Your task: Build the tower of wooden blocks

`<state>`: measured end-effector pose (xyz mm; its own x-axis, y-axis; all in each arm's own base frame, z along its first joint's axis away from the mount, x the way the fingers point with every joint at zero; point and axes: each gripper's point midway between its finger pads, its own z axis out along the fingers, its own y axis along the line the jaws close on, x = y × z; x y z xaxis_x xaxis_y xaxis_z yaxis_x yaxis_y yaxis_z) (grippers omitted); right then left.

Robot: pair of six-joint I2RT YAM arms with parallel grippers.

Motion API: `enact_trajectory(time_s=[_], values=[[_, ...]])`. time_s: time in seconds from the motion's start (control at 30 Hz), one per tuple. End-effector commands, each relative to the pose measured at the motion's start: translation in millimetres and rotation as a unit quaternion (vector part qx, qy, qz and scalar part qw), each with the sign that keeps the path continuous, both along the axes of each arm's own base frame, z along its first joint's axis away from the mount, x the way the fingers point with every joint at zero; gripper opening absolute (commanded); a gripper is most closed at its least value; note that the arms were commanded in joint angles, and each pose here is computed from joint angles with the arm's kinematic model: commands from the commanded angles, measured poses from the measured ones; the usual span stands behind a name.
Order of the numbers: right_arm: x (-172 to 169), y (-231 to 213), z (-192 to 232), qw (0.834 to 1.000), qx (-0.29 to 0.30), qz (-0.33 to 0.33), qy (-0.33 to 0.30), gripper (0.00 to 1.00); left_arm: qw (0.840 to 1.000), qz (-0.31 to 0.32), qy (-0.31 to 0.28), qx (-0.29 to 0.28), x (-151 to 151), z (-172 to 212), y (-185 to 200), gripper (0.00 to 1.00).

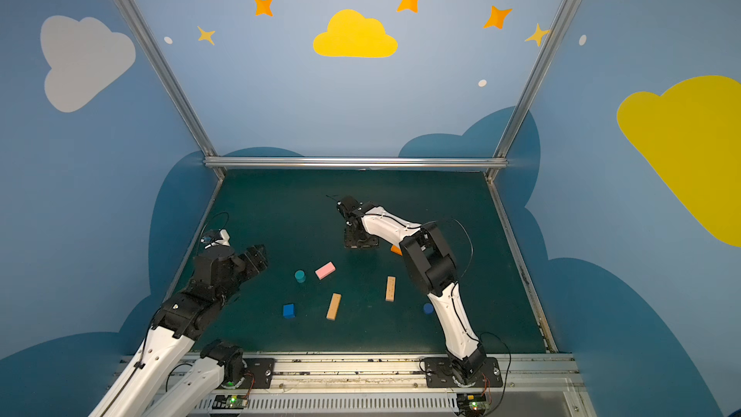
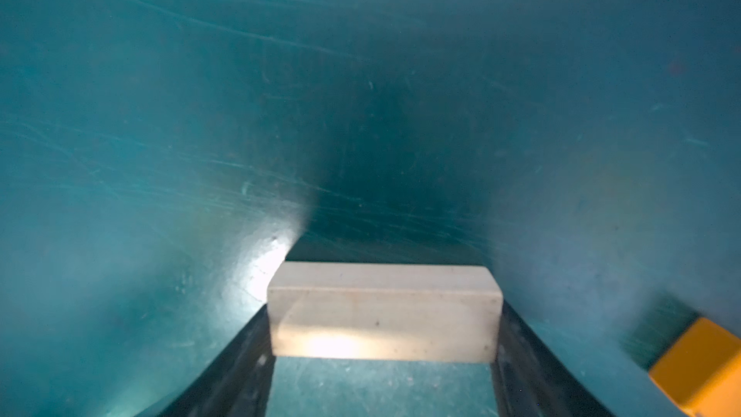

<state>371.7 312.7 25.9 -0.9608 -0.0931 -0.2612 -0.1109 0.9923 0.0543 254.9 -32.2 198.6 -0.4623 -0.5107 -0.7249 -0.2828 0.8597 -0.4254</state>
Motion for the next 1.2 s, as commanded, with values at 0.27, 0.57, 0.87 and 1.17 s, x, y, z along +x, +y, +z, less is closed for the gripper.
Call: enact_trajectory(time_s=[0.27,0.57,0.87,1.17], values=[[-5.7,2.7,1.3,1.000,0.007,0.005,0.007,0.78,1.000,-0.004,-0.016,0.001,1.6,11.6,-0.8,0.85],[-5.5,1.1,2.8,1.000,0.006,0.003,0.006,0.89,1.000,-0.004,-0.014,0.001,0.8,10.4,-0.6,0.84],[-3.2,-0.3,24.5,1.000,0.016,0.004,-0.012,0.90,1.000,-0.012,-0.015,-0.005,1.7,12.0,-4.3,0.84],[-6.0,-0.5,60.8,0.998,0.048,0.010,-0.034,0.90,0.999,-0.034,-0.003,-0.024,3.7,11.7,-15.7,0.82]])
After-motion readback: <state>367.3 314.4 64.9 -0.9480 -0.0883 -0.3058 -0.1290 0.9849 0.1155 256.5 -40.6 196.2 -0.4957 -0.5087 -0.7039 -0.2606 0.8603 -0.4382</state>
